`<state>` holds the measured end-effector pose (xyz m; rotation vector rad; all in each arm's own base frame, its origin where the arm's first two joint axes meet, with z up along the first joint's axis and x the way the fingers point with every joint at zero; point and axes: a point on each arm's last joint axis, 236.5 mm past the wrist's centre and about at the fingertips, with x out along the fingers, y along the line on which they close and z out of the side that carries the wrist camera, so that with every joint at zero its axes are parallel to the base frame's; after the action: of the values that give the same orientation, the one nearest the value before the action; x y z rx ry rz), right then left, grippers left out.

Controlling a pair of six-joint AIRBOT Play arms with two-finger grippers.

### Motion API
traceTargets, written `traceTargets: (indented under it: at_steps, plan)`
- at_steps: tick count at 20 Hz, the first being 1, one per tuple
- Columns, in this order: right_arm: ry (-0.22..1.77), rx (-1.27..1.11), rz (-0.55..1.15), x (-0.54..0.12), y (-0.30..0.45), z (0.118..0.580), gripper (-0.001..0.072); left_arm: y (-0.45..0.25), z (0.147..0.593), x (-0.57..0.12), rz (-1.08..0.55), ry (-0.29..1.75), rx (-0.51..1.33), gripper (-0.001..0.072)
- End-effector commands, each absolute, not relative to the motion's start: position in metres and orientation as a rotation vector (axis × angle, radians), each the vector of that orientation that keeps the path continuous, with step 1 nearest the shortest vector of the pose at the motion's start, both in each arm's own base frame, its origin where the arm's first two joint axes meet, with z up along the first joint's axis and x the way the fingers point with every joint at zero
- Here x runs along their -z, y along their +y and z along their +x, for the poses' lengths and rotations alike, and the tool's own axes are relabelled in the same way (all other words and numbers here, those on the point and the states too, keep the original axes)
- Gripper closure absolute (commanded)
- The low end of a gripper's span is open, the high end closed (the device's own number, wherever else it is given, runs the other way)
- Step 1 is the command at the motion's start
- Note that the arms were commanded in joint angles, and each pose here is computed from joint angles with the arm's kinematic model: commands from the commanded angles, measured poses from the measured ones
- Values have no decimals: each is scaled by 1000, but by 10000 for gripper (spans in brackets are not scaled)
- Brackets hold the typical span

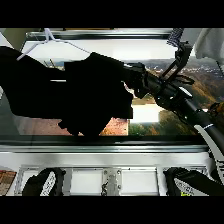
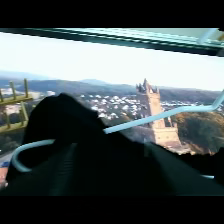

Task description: Fold the clothes and pants, and hang the long-sleeved shirts on hangers.

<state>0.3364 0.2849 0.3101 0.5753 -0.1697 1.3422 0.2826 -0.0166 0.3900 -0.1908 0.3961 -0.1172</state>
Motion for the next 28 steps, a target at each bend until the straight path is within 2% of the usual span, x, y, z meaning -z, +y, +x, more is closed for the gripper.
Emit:
traceTargets:
  at_steps: [1, 3, 4, 8, 11, 14, 19, 21, 24, 28]
  plan:
    - [-160, -1298, 554, -311, 264, 347, 701, -9, 277, -384, -195, 423, 87, 538]
    - [-186, -1245, 545, -321, 245, 354, 702, -8, 280, -383, -198, 426, 87, 675]
    - [-205, -1204, 530, -327, 233, 359, 702, -8, 280, -382, -198, 428, 87, 694]
    - [-306, -1021, 478, -359, 171, 372, 703, -17, 288, -379, -227, 444, 134, 694]
    - [-377, -991, 541, -384, 139, 365, 703, -31, 298, -372, -241, 475, 198, 694]
    - [-306, -1072, 582, -377, 155, 355, 703, -52, 312, -361, -237, 518, 271, 694]
    - [-301, -1136, 650, -378, 182, 350, 703, -62, 328, -359, -238, 514, 304, 694]
    - [-317, -1142, 661, -377, 193, 353, 703, -57, 327, -367, -240, 478, 289, 694]
    - [-340, -1156, 768, -375, 207, 361, 703, -51, 317, -380, -237, 431, 264, 694]
    - [-272, -1188, 846, -353, 236, 371, 703, -43, 306, -390, -234, 395, 234, 694]
